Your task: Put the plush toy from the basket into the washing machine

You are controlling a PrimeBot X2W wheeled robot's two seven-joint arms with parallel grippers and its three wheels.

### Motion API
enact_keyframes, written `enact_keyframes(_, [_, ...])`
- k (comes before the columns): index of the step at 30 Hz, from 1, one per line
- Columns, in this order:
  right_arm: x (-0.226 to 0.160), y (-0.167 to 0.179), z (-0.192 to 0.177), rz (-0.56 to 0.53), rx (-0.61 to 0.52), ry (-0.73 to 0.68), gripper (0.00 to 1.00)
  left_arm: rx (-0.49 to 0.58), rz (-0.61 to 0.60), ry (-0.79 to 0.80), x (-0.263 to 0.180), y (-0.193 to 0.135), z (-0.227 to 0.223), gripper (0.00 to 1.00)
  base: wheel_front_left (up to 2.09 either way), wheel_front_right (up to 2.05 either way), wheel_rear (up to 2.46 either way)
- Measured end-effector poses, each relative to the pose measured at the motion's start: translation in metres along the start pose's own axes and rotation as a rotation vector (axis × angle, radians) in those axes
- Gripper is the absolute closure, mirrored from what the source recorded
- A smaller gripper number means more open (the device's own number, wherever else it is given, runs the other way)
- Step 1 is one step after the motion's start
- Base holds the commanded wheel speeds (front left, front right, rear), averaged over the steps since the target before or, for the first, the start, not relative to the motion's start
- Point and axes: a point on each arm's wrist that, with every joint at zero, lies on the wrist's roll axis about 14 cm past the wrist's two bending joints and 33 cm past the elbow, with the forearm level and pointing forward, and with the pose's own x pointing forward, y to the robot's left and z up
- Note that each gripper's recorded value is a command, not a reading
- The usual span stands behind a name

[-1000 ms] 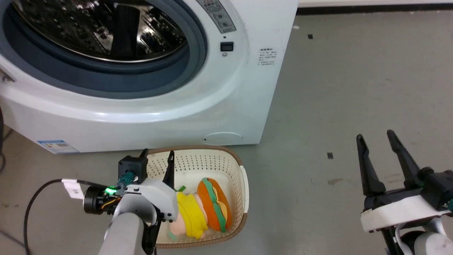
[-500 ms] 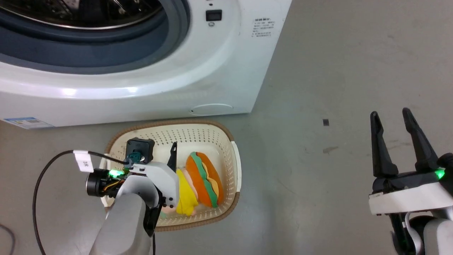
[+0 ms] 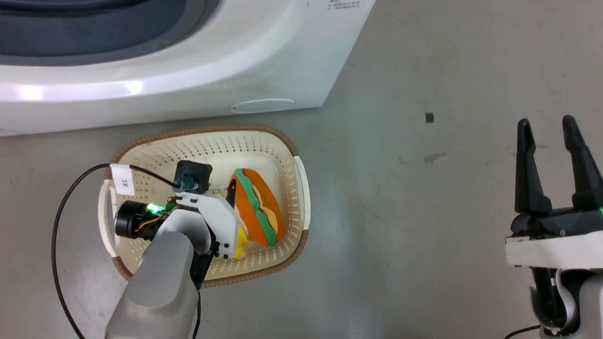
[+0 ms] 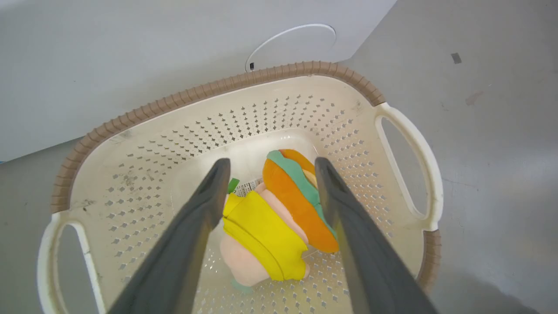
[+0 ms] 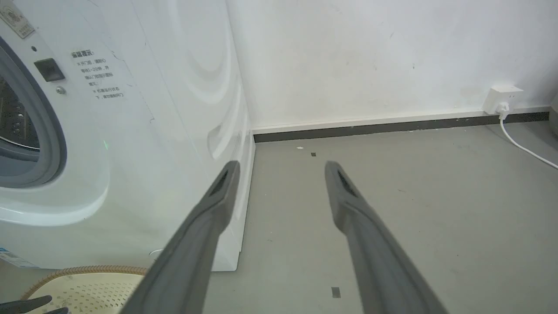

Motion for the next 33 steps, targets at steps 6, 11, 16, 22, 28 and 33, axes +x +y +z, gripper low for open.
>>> enact_keyframes(6, [0.008,-0.005,-0.012,-0.012,-0.004,0.010,0.00,-0.015,-0.025,0.098,0.019,-0.006,-0.028,0.00,0.00,0.00,0.00])
enact_keyframes(11, [0.013,-0.009,-0.022,-0.023,-0.003,0.022,0.00,-0.011,-0.039,0.165,0.032,-0.010,-0.048,0.00,0.00,0.00,0.00])
enact_keyframes(16, [0.019,-0.014,-0.029,-0.035,0.005,0.020,0.00,-0.002,-0.041,0.236,0.043,-0.011,-0.070,0.00,0.00,0.00,0.00])
enact_keyframes(22, [0.024,-0.021,-0.041,-0.052,0.000,0.028,0.00,0.004,-0.049,0.299,0.059,-0.011,-0.089,0.00,0.00,0.00,0.00])
enact_keyframes(28, [0.028,-0.027,-0.053,-0.067,-0.003,0.040,0.00,0.014,-0.052,0.371,0.072,-0.010,-0.113,0.00,0.00,0.00,0.00])
enact_keyframes(33, [0.033,-0.031,-0.061,-0.074,-0.009,0.038,0.00,0.018,-0.052,0.420,0.082,-0.009,-0.129,0.00,0.00,0.00,0.00])
